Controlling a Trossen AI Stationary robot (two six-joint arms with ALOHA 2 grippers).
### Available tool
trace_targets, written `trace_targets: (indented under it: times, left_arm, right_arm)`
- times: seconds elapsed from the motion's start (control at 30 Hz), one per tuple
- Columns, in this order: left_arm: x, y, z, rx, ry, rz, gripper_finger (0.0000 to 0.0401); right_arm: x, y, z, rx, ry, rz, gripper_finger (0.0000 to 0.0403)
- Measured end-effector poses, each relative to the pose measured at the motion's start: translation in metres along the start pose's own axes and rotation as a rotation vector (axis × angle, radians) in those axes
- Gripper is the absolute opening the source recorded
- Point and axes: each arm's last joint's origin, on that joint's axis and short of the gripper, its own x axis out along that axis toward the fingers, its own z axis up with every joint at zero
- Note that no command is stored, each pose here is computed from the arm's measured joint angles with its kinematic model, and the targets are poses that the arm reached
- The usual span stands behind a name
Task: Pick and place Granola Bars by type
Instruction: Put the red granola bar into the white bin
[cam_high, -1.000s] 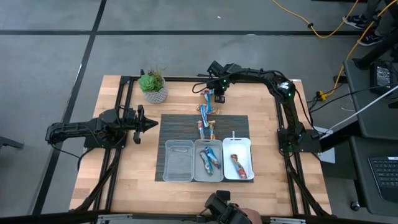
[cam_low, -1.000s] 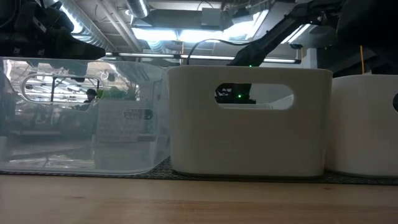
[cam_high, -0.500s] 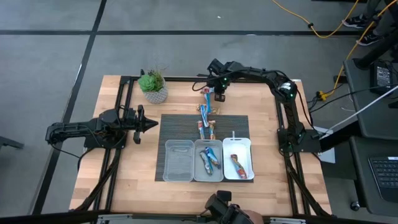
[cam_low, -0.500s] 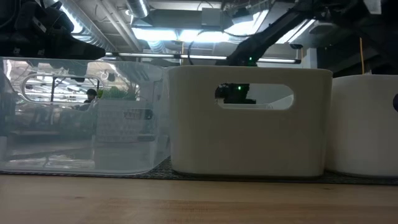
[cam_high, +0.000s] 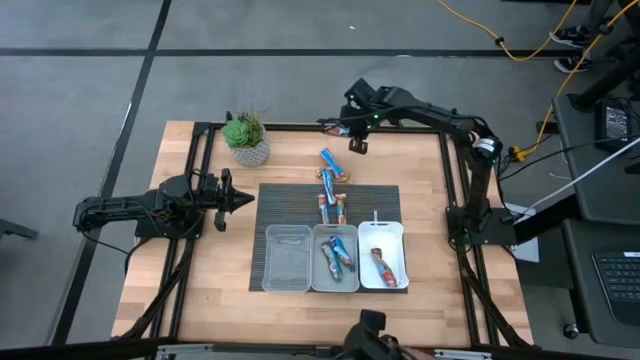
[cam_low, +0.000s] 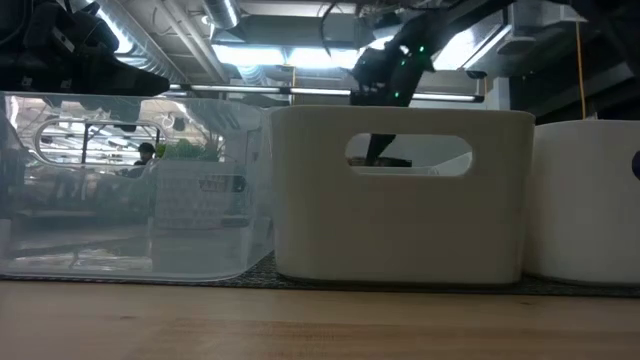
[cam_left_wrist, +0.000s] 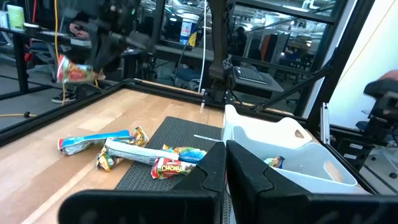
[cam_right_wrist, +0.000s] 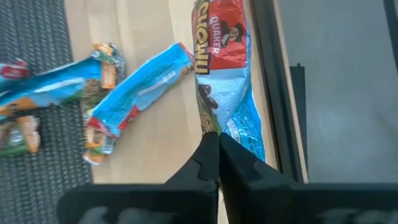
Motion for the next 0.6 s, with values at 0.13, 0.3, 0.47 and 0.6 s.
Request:
trace_targets:
  times: [0.13, 0.3, 0.47, 0.6]
  left_arm:
    - [0.000, 0.000, 0.000, 0.000, 0.000, -0.001, 0.0006]
    - [0.000, 0.000, 0.000, 0.000, 0.000, 0.000, 0.0006]
    - [0.000, 0.000, 0.000, 0.000, 0.000, 0.000, 0.0006]
    - [0.000, 0.000, 0.000, 0.000, 0.000, -0.001, 0.0006]
  right_arm:
    - [-0.022, 0.003, 0.001, 0.024, -0.037, -0.017, 0.0004]
    - [-0.045, 0.006, 0.001, 0.055, -0.083, -0.037, 0.0004]
    - [-0.065, 0.010, -0.003, 0.066, -0.093, -0.042, 0.0003]
    - [-0.083, 0.017, -0.008, 0.078, -0.082, -0.034, 0.0004]
